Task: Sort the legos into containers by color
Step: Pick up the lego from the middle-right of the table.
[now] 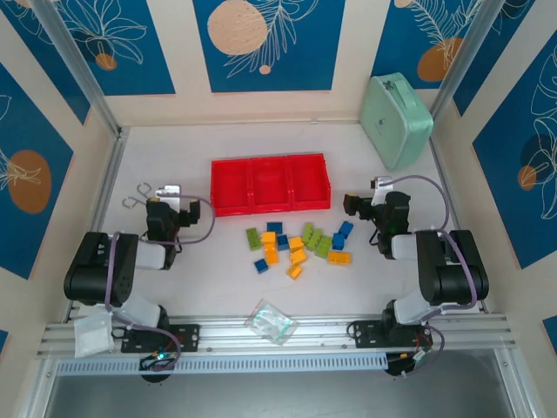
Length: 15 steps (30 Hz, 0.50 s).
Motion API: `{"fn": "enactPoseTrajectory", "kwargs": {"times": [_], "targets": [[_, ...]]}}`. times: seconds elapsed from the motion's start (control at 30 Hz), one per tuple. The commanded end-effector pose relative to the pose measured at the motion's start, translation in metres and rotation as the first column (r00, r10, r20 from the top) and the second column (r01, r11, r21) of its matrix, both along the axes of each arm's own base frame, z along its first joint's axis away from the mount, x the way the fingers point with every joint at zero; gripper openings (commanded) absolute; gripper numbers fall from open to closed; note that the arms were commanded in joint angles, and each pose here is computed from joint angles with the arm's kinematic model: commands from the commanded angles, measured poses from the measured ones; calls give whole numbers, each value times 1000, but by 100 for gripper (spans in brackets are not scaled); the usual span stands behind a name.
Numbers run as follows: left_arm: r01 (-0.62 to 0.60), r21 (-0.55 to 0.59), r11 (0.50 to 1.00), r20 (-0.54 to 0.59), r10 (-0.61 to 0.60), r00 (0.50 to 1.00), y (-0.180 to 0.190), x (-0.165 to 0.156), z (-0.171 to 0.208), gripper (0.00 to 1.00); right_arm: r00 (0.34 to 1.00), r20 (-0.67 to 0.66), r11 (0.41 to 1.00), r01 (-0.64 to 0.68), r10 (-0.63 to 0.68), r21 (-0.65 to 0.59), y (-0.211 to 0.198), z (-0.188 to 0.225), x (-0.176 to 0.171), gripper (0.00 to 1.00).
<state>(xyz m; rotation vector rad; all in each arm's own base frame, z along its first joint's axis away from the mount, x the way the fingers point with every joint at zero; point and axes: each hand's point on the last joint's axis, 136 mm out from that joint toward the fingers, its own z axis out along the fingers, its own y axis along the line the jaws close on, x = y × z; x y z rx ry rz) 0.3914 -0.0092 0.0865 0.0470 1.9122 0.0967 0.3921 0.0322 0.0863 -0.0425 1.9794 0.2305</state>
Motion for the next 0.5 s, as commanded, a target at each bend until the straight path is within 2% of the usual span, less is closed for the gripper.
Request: {"fn": "enactPoseTrajectory", "kwargs": {"times": [0.0,0.47], "targets": [[26,-1,1000,18,-26,1000,-6,5,7,99,999,25,1000,-21,21,-4,2,8,4,99],[28,-6,1000,17,-28,999,-6,5,6,99,999,22,999,-34,33,25,0,9,4,99]]}}
